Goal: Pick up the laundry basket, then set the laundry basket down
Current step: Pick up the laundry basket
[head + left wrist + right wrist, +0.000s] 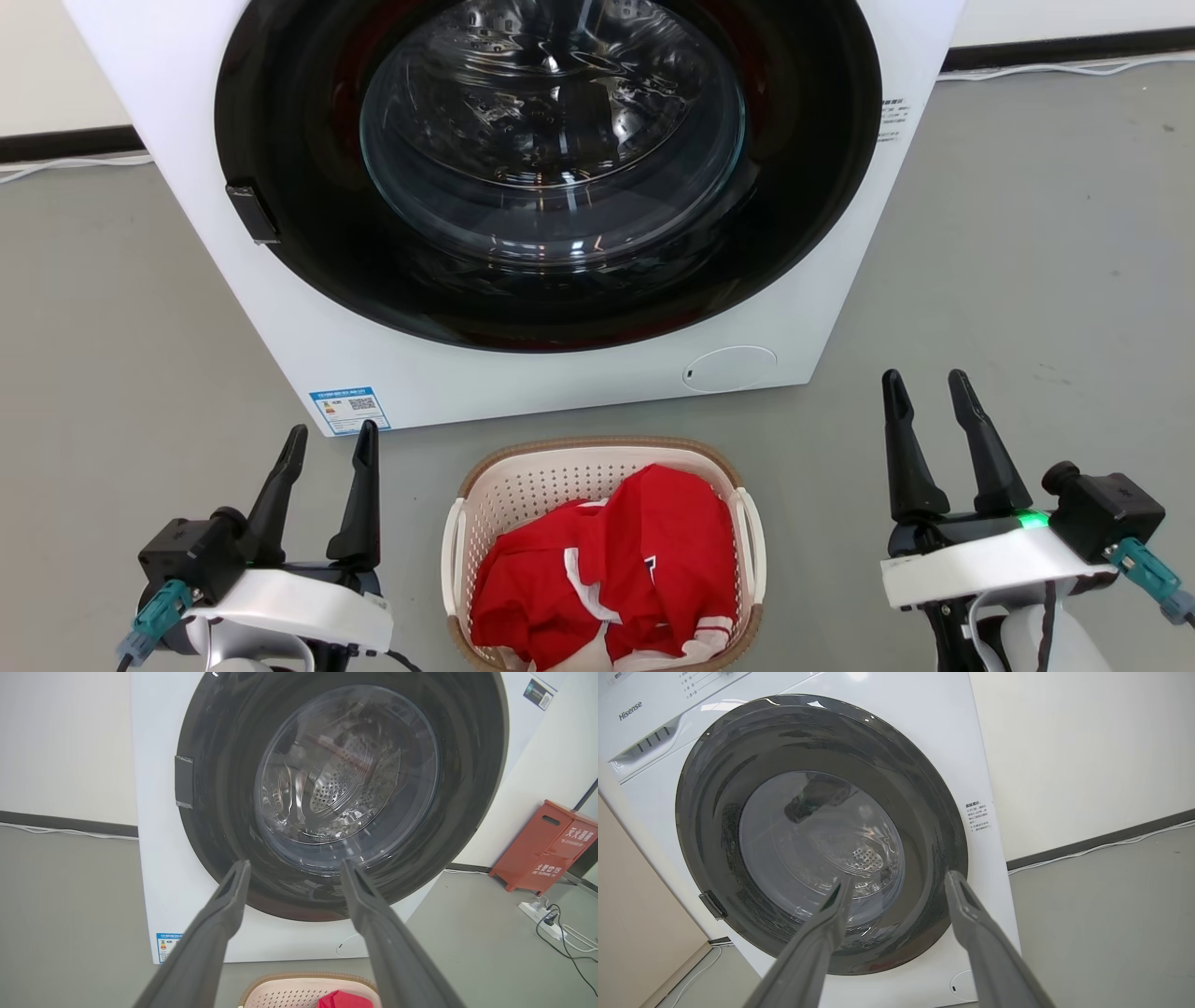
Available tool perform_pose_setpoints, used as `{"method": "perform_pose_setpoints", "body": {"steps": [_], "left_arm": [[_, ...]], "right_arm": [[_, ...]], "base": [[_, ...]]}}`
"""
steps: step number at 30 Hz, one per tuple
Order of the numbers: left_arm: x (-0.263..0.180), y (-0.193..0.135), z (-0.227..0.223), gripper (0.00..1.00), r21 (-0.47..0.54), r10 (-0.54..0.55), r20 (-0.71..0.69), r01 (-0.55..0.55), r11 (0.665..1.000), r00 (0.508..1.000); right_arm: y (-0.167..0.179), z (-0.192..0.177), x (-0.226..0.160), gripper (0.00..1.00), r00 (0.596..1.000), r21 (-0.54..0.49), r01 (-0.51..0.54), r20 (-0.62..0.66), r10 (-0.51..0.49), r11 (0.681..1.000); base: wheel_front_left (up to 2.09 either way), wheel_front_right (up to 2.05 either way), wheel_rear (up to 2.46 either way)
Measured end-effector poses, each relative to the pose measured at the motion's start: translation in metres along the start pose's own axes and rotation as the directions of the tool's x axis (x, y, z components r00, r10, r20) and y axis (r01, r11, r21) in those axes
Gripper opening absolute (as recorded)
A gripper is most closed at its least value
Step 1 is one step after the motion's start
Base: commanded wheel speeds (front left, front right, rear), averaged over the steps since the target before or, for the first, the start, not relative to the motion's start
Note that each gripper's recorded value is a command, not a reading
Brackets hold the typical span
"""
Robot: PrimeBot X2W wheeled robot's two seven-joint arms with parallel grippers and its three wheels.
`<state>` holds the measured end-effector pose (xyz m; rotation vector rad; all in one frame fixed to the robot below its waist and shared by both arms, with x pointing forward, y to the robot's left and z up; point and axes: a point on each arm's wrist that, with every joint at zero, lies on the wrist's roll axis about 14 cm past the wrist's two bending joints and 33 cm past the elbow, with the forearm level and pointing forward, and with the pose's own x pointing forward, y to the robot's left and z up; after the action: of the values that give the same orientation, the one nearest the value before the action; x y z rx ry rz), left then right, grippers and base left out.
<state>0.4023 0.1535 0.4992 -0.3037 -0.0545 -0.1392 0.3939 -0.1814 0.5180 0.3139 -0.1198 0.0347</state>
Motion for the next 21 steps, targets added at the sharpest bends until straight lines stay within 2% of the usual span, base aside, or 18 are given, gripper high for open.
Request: {"method": "perform_pose_setpoints", "body": {"steps": [21], "left_arm": [[0.0,-0.001,-0.009,1.0,0.001,0.0,-0.025,0.0,1.0,1.0]], "right_arm": [[-0.008,-0.008,-0.005,1.0,0.999,-0.023,0.021,-0.026,-0.022,1.0]], "base": [[0.0,0.0,0.0]]}}
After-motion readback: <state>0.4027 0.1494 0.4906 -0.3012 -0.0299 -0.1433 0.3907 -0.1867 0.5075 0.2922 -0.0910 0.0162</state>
